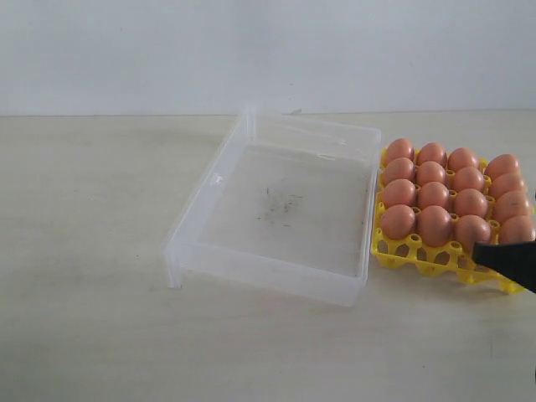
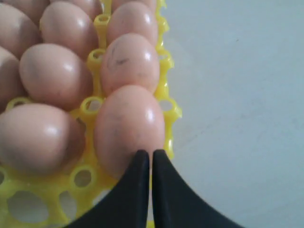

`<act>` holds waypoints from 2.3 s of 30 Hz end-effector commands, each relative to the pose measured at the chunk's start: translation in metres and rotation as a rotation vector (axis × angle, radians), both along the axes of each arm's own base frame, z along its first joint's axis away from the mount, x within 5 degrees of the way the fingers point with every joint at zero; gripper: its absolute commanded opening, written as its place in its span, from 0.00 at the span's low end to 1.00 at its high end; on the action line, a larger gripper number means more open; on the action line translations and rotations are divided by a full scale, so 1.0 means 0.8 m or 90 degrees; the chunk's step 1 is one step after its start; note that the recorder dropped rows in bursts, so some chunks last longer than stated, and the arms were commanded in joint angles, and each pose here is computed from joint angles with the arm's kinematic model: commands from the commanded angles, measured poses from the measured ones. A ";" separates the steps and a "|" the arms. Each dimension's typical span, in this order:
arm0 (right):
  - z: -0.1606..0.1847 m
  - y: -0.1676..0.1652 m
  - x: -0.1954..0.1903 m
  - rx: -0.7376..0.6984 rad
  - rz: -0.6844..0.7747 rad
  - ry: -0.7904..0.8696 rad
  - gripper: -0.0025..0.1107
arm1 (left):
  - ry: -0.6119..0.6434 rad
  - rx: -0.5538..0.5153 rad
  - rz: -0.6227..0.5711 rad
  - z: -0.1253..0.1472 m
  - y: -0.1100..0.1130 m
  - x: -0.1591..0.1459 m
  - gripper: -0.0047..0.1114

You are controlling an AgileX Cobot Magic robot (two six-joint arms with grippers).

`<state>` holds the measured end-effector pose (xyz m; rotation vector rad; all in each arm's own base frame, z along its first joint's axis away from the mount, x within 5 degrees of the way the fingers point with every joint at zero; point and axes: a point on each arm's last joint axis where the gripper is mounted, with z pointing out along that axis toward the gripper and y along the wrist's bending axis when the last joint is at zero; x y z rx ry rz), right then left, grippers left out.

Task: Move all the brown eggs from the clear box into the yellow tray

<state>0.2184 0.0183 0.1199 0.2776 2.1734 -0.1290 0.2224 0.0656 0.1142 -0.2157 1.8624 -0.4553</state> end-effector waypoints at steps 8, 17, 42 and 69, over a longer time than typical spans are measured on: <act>0.050 0.006 -0.006 0.019 0.052 -0.083 0.02 | -0.010 0.004 -0.006 0.003 -0.002 -0.001 0.07; 0.074 0.000 -0.015 0.013 0.039 -0.119 0.02 | -0.010 0.004 -0.006 0.003 -0.002 -0.001 0.07; 0.113 0.029 -0.098 0.072 0.267 -0.528 0.02 | -0.010 0.004 -0.006 0.003 -0.002 -0.001 0.07; 0.200 0.010 -0.270 0.178 0.516 -1.030 0.02 | -0.010 0.004 -0.006 0.003 -0.002 -0.001 0.07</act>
